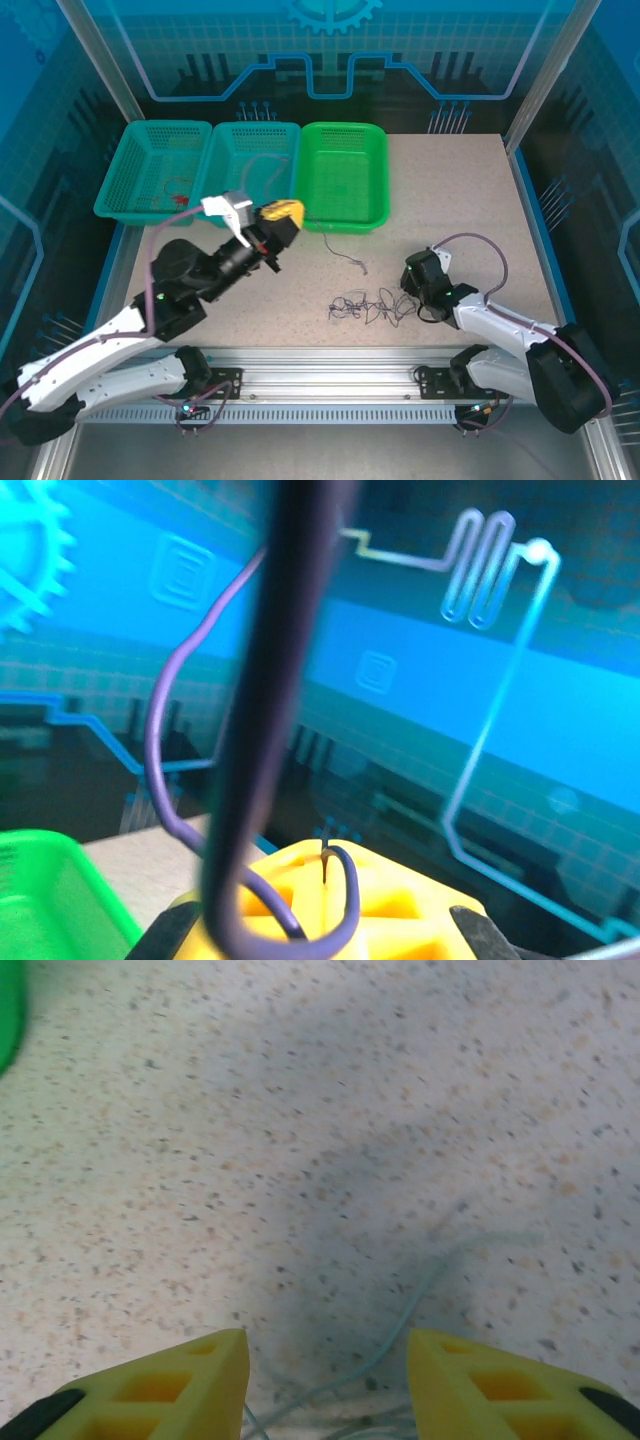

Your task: Untangle the cables

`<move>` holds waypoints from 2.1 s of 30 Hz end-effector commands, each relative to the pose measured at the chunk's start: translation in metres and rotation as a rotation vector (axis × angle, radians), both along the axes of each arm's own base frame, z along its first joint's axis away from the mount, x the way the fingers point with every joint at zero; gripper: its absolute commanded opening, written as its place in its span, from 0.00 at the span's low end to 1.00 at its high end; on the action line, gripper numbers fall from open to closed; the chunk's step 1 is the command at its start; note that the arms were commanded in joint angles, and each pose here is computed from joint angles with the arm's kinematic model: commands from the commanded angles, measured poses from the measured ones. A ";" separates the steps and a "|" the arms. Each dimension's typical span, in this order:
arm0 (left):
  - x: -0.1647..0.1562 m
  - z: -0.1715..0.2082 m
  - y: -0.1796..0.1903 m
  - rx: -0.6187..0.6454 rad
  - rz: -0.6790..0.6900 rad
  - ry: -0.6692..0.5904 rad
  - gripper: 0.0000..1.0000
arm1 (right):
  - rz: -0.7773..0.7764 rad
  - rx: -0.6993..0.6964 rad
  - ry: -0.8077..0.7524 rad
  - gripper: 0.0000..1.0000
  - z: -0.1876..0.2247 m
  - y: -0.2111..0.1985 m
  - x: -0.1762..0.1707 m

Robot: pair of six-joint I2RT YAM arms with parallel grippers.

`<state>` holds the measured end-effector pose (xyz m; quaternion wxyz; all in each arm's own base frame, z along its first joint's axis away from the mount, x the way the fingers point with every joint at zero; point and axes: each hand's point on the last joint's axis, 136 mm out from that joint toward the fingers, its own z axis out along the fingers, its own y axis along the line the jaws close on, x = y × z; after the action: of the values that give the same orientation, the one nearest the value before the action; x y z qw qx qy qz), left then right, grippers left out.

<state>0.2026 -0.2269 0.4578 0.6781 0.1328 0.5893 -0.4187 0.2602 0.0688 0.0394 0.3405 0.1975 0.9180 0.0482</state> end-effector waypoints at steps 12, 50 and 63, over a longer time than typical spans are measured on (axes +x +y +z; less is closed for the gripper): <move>0.021 -0.007 0.103 0.184 0.442 0.046 0.00 | 0.119 0.194 -0.076 0.73 0.057 0.008 -0.014; 0.337 -0.149 0.215 0.219 0.573 0.682 0.28 | 0.437 0.425 -0.245 1.00 0.225 0.051 -0.062; 0.256 -0.111 0.169 0.149 0.474 0.631 0.71 | 0.407 0.416 -0.196 1.00 0.208 0.051 -0.055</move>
<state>0.4886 -0.0292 0.2936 0.4851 -0.1228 0.8461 -0.1835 0.2033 0.1229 0.2557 0.3703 0.0570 0.8672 0.3280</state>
